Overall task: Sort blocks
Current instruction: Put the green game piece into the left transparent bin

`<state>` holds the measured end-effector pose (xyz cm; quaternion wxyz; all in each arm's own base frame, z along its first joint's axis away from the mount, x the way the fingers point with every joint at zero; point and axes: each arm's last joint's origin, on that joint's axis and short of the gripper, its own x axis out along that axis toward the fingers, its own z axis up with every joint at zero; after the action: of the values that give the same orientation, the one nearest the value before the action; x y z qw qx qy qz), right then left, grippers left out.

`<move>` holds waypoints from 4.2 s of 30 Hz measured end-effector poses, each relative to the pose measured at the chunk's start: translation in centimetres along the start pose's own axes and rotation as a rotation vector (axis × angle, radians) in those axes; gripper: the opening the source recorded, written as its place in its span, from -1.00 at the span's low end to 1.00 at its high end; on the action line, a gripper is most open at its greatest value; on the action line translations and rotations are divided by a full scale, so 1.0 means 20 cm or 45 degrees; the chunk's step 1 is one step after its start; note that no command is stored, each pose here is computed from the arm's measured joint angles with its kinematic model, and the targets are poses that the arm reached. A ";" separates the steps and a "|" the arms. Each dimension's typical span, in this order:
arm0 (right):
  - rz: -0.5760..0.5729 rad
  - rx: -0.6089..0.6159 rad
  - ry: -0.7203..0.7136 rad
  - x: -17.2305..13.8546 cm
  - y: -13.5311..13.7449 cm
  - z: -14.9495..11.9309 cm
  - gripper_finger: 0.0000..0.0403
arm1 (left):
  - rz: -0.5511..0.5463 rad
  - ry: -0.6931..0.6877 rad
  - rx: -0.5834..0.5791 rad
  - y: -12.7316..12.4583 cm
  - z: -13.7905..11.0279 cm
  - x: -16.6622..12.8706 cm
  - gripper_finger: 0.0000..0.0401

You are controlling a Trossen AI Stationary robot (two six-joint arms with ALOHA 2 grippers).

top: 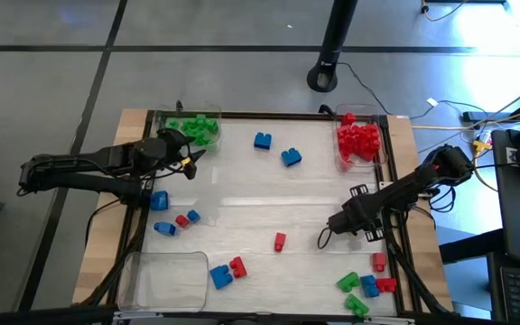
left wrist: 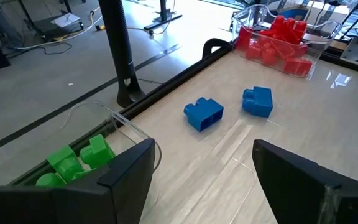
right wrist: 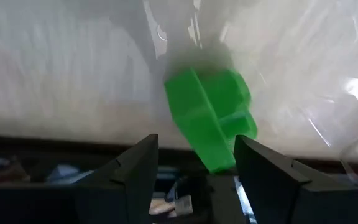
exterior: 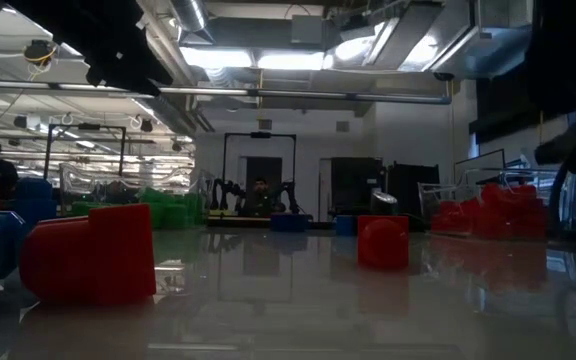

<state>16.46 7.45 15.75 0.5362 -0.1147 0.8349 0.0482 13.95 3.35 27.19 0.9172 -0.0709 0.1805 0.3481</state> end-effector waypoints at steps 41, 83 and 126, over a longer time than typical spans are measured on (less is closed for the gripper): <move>-0.250 -0.127 -0.576 -0.60 0.00 0.11 -0.90 | 0.000 0.000 -0.003 0.00 0.00 0.00 0.30; 0.057 -0.012 -0.535 -0.03 0.17 0.16 -0.17 | 0.001 0.002 -0.022 0.00 0.00 0.00 0.30; -0.818 0.069 -1.861 -0.90 -0.83 0.59 -0.11 | 0.000 0.000 -0.019 0.00 0.00 0.00 0.30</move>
<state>38.18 -3.64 27.82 0.9381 -0.2758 0.1991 -0.0660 13.94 3.34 27.20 0.9167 -0.0780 0.1779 0.3493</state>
